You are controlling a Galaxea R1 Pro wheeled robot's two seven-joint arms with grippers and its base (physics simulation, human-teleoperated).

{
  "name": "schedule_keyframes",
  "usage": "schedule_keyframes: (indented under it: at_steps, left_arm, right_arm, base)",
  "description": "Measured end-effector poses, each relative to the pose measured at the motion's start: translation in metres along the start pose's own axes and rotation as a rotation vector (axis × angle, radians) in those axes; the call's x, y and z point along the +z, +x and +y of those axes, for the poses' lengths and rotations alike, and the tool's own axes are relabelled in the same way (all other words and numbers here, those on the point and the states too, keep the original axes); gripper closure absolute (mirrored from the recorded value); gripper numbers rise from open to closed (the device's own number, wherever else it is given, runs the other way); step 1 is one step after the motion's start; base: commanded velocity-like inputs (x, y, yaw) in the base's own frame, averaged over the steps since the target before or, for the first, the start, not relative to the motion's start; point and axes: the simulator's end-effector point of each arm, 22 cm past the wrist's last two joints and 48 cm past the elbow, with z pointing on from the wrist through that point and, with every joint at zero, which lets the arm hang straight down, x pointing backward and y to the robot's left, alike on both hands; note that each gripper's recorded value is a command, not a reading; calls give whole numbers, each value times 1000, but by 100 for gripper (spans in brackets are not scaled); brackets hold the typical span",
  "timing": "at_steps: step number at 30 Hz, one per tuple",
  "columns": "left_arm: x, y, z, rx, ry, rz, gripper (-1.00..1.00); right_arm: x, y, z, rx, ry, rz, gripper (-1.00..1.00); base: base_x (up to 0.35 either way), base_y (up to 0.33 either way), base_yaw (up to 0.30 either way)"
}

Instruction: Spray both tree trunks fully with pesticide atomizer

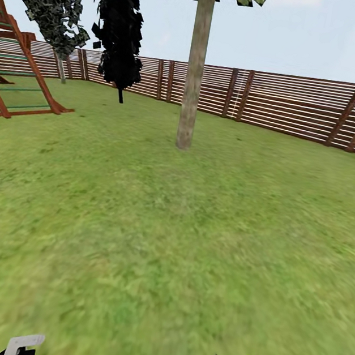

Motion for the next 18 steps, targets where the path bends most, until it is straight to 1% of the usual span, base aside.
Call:
schedule_keyframes:
  at_steps: [18]
  left_arm:
    - [0,0,0,0,0,0,100]
  right_arm:
    - [0,-1,2,2,0,-1,-100]
  base:
    - [339,0,0]
